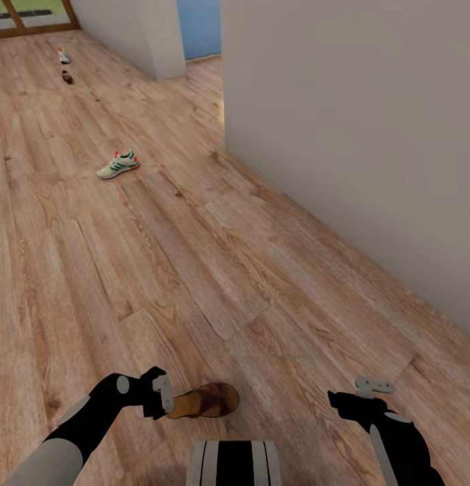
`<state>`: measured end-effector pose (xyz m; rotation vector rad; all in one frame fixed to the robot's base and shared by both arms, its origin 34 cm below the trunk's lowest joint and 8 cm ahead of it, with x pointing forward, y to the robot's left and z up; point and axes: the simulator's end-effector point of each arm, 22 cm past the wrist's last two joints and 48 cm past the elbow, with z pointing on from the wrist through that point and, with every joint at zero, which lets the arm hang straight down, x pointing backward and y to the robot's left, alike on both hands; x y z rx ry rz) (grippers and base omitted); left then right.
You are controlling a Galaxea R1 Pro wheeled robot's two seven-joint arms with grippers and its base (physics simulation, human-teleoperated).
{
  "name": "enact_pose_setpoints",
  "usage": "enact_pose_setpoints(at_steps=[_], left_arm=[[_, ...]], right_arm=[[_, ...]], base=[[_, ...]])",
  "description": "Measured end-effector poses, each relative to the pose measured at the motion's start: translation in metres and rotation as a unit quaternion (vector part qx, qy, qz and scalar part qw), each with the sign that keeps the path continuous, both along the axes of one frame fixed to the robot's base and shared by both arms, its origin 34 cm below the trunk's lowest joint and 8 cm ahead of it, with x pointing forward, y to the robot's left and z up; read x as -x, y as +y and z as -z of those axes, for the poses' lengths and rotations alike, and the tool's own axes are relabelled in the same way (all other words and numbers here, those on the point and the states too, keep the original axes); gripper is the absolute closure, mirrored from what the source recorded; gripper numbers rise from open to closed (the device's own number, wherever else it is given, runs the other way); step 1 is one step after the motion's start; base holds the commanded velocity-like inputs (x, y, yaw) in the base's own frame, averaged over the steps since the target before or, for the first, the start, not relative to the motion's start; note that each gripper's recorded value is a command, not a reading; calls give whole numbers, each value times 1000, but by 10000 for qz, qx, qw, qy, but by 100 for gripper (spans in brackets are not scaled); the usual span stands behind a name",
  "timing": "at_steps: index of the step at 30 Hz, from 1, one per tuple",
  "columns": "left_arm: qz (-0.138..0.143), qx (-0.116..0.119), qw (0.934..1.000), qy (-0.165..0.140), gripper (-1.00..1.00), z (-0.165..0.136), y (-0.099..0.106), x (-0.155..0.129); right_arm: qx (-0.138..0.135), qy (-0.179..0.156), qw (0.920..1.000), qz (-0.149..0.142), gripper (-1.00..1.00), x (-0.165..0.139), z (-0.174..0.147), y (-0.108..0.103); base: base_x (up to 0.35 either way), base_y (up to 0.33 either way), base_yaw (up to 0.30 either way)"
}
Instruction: Pick up the two gym shoes and the two sandals from the corridor floor and place them onto the hallstand (shoe rack) in the corridor, making sure they are on the rack and not on the floor. Arrange them so the two gym shoes are next to each other and the two sandals are next to each other.
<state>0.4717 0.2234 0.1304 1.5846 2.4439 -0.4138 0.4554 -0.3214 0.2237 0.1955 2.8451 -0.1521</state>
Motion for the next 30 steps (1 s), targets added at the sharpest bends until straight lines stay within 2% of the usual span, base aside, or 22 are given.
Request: enact_pose_setpoints(at_steps=[8,21,30], left_arm=[[-2,-2,10000,5,-100,0,0,0],[-1,-3,9996,270,-100,22,0,21],[-1,-3,9995,331,-100,27,0,26]], right_arm=[[-2,2,10000,1,-100,0,0,0],[0,266,9996,0,-100,15,21,0],[2,329,9995,-1,-100,19,26,0]], base=[[0,0,0],[0,0,0],[0,0,0]])
